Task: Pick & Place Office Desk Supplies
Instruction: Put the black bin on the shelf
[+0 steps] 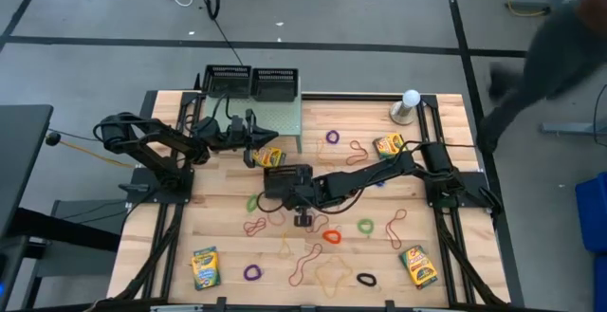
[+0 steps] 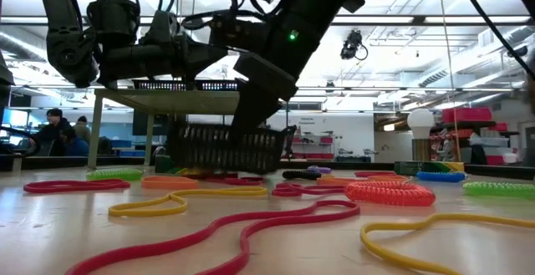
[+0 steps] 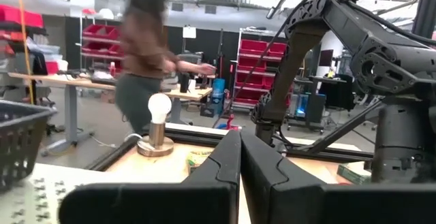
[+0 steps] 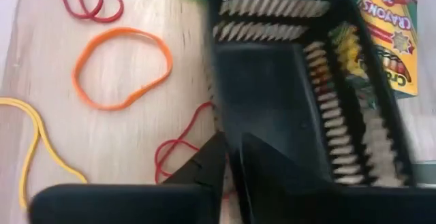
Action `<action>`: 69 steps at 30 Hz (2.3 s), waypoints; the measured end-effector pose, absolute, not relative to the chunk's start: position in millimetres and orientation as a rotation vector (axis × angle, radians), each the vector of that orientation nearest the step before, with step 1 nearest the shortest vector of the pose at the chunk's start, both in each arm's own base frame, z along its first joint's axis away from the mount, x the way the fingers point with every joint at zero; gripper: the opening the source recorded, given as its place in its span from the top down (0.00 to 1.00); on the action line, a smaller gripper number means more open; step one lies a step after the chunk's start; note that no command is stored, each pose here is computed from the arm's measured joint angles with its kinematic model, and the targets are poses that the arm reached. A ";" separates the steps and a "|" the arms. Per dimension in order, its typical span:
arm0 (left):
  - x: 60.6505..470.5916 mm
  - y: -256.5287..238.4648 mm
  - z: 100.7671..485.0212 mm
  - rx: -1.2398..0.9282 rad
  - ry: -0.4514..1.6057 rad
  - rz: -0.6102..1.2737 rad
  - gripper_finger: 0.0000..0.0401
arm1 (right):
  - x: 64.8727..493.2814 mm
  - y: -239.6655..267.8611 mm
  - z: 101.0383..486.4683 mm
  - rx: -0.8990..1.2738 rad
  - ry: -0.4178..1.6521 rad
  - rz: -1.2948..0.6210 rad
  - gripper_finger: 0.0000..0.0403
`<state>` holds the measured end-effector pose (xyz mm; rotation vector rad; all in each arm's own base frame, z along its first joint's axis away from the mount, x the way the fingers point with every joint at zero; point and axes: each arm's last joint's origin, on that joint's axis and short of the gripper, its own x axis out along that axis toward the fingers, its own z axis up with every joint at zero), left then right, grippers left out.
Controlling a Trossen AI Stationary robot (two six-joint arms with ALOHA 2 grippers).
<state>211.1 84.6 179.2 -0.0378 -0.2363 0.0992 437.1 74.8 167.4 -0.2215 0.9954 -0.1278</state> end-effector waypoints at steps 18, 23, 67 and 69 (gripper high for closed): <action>211.3 80.2 180.5 -0.092 -0.239 -0.024 0.98 | 384.8 76.4 230.2 -0.313 1.004 -0.191 0.91; 213.8 72.8 180.0 -0.153 -0.227 -0.091 0.98 | 348.6 56.1 220.4 -0.251 0.814 -0.181 0.96; 293.6 -42.5 222.9 -0.031 0.781 0.138 0.98 | 223.4 -42.0 172.9 -0.044 0.284 -0.573 0.96; 294.1 -45.0 224.8 -0.033 0.788 0.144 0.98 | 222.4 -47.3 172.9 -0.054 0.289 -0.595 0.96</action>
